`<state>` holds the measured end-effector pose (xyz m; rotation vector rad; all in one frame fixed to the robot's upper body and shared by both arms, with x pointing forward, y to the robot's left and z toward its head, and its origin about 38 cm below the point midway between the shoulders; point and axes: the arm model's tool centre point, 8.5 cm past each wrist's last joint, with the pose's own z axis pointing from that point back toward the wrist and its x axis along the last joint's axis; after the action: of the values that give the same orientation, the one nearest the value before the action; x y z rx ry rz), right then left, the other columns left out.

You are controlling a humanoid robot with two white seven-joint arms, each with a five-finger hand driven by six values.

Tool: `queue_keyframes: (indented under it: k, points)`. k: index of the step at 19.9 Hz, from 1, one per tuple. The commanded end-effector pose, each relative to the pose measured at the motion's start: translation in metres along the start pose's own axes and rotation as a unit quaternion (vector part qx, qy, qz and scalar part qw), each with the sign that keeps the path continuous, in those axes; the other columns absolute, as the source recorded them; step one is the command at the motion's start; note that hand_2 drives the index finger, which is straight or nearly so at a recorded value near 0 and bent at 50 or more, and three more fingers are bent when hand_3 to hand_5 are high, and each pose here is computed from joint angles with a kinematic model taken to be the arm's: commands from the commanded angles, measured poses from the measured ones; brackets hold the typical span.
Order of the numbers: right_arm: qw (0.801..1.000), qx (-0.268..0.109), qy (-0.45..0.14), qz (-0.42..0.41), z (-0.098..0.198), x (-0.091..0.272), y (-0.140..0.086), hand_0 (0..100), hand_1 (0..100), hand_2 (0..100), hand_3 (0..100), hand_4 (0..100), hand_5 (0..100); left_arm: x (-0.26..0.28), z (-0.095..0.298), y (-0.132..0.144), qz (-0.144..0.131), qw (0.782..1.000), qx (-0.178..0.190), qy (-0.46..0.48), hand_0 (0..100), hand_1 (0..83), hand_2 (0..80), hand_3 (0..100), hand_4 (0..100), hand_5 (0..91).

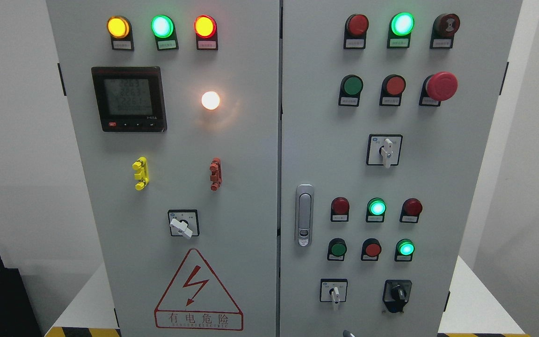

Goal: Release door handle

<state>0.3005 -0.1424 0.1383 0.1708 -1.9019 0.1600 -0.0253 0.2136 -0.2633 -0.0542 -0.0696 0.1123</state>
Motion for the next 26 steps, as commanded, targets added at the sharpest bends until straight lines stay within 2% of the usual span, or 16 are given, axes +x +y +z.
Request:
queue_keyframes:
  k: [1, 4, 8, 9, 13, 14, 15, 16, 17, 18, 19, 20, 21, 23, 26]
  points:
    - [1.0, 0.001, -0.001, 0.025, 0.001, 0.0, 0.001, 44, 0, 0, 0, 0, 0, 0.004, -0.001, -0.001, -0.006, 1.0, -0.001, -0.007, 12, 38.9, 0.0, 0, 0, 0.0]
    - [0.998, -0.002, -0.03, 0.064, 0.001, 0.006, 0.001, 44, 0, 0, 3, 3, 1, 0.005, -0.001, -0.001, -0.006, 1.0, -0.002, -0.008, 12, 38.9, 0.0, 0, 0, 0.0]
    - [0.984, -0.014, -0.073, 0.162, 0.0, 0.016, 0.0, 44, 1, 0, 18, 20, 21, 0.004, -0.001, -0.001, -0.007, 1.0, -0.002, -0.007, 12, 38.9, 0.0, 0, 0, 0.0]
    - [0.98, -0.022, -0.089, 0.178, -0.001, 0.02, 0.0, 43, 4, 0, 23, 27, 27, 0.004, -0.001, -0.001, -0.006, 1.0, -0.001, -0.007, 12, 38.9, 0.0, 0, 0, 0.0]
    - [0.956, -0.045, -0.155, 0.247, -0.021, 0.042, 0.0, 43, 16, 0, 33, 36, 38, 0.005, -0.001, -0.001, -0.007, 1.0, -0.001, -0.007, 12, 38.9, 0.0, 0, 0, 0.0]
    - [0.946, -0.045, -0.161, 0.276, -0.024, 0.045, 0.002, 42, 24, 0, 43, 43, 51, 0.004, -0.001, -0.001, -0.007, 1.0, -0.002, -0.007, 12, 38.9, 0.0, 0, 0, 0.0]
    - [0.937, -0.039, -0.167, 0.306, -0.028, 0.046, 0.003, 44, 28, 0, 51, 50, 60, 0.005, -0.001, -0.001, -0.006, 1.0, -0.002, -0.008, 12, 38.9, 0.0, 0, 0, 0.0]
    - [0.927, -0.035, -0.171, 0.331, -0.03, 0.048, 0.005, 44, 30, 0, 56, 52, 64, 0.005, -0.001, -0.001, -0.006, 1.0, -0.002, -0.008, 12, 38.9, 0.0, 0, 0, 0.0]
    - [0.919, -0.036, -0.177, 0.351, -0.033, 0.05, 0.006, 44, 32, 0, 60, 59, 71, 0.005, -0.001, -0.001, -0.006, 1.0, -0.002, -0.008, 12, 38.9, 0.0, 0, 0, 0.0]
    - [0.911, -0.039, -0.18, 0.37, -0.036, 0.051, 0.007, 43, 36, 0, 73, 68, 83, 0.005, -0.001, -0.001, -0.006, 1.0, -0.002, -0.008, 12, 38.9, 0.0, 0, 0, 0.0]
    - [0.901, -0.05, -0.179, 0.392, -0.041, 0.054, 0.007, 43, 36, 0, 78, 72, 86, 0.005, -0.001, -0.001, -0.006, 1.0, -0.002, -0.008, 12, 38.9, 0.0, 0, 0, 0.0]
    - [0.89, -0.065, -0.173, 0.417, -0.047, 0.054, 0.006, 41, 39, 0, 89, 82, 93, 0.005, -0.001, -0.001, -0.006, 1.0, -0.002, -0.008, 12, 38.9, 0.0, 0, 0, 0.0]
    - [0.879, -0.076, -0.166, 0.439, -0.055, 0.054, 0.005, 40, 40, 0, 99, 90, 96, 0.005, -0.001, -0.001, -0.006, 1.0, -0.002, -0.008, 12, 38.9, 0.0, 0, 0, 0.0]
    - [0.872, -0.093, -0.153, 0.456, -0.067, 0.053, 0.009, 39, 42, 0, 100, 100, 99, 0.005, -0.001, -0.001, -0.006, 1.0, -0.002, -0.008, 12, 38.9, 0.0, 0, 0, 0.0]
    - [0.858, -0.087, -0.144, 0.485, -0.082, 0.048, 0.021, 37, 43, 6, 100, 100, 99, 0.005, -0.001, -0.001, -0.007, 1.0, -0.002, -0.007, 12, 38.9, 0.0, 0, 0, 0.0]
